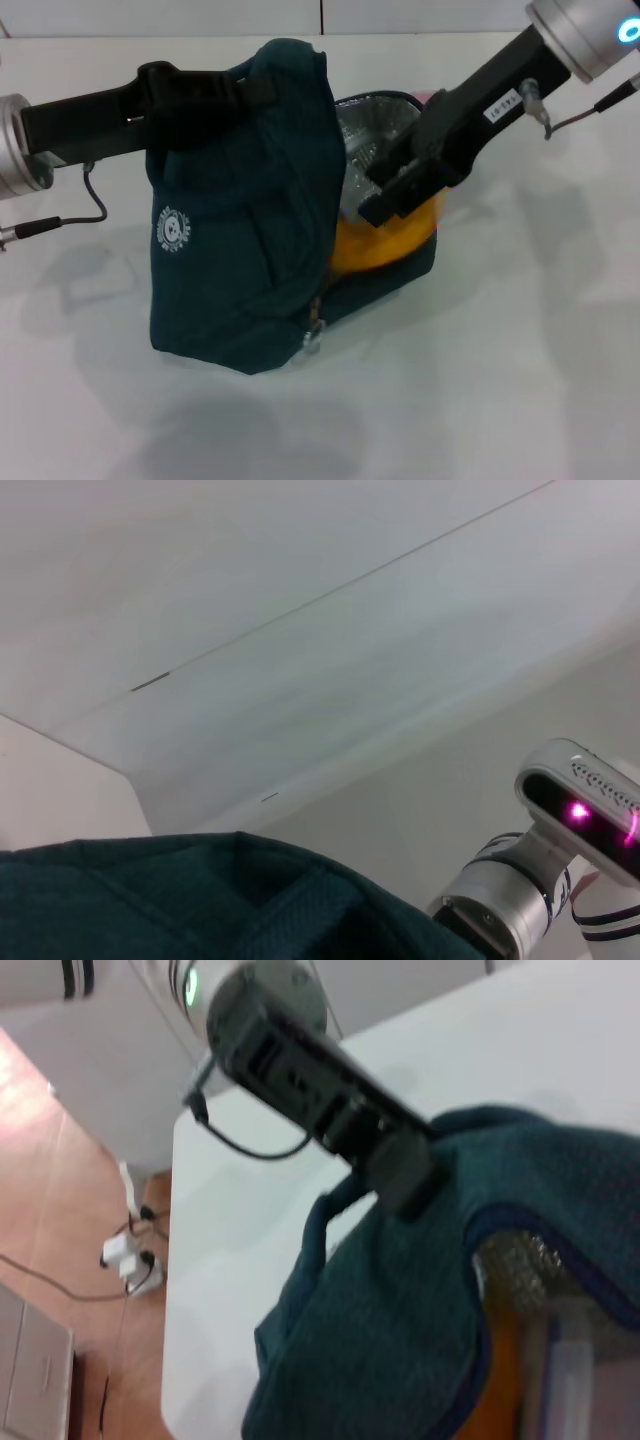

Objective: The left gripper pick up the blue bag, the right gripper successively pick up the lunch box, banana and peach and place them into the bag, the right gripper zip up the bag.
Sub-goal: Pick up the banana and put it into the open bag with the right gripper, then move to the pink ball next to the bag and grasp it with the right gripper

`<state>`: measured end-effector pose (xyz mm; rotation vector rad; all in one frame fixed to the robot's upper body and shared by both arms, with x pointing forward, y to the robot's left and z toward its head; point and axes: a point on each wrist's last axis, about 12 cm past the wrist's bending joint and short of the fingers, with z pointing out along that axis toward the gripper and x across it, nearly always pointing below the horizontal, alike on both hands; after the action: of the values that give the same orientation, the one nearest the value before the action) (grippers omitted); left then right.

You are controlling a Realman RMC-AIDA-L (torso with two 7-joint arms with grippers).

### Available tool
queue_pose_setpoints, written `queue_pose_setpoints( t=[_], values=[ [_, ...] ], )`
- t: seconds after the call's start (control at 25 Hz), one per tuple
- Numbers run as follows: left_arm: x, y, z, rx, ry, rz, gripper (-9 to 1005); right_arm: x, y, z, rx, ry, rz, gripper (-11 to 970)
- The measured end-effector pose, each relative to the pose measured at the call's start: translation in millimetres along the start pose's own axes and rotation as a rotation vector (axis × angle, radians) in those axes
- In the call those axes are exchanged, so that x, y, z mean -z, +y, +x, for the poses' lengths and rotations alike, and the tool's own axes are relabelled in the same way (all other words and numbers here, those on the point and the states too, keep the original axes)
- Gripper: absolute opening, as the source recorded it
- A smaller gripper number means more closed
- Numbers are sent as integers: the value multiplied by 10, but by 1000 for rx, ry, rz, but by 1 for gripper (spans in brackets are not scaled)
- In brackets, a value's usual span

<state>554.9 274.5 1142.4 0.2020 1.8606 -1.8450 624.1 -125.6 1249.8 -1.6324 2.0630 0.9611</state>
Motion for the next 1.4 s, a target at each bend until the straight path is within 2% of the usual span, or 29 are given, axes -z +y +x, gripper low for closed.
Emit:
queue_pose_setpoints(
  t=[0.36,0.52,0.8,1.0,1.12,1.4],
  values=[
    [10,-3,-7,-2,-2,-1,46,54,-29,10,2,-31,21,624],
    [28,-6,-15,-3,-10,-2,46,135,-39,76,-4,-36,54,666],
    [48,-1,-20,0,-18,-8,46,572,-99,596,-116,-138,212,671],
    [40,10,-15,0,-19,-14,46,785,-233,1000,-215,-267,352,667],
    [42,19,-3,3,-22,-18,46,778,-333,1225,-255,-308,454,664],
    [81,43,52,9,-27,-26,46,483,-533,1343,-257,-379,585,664]
  ],
)
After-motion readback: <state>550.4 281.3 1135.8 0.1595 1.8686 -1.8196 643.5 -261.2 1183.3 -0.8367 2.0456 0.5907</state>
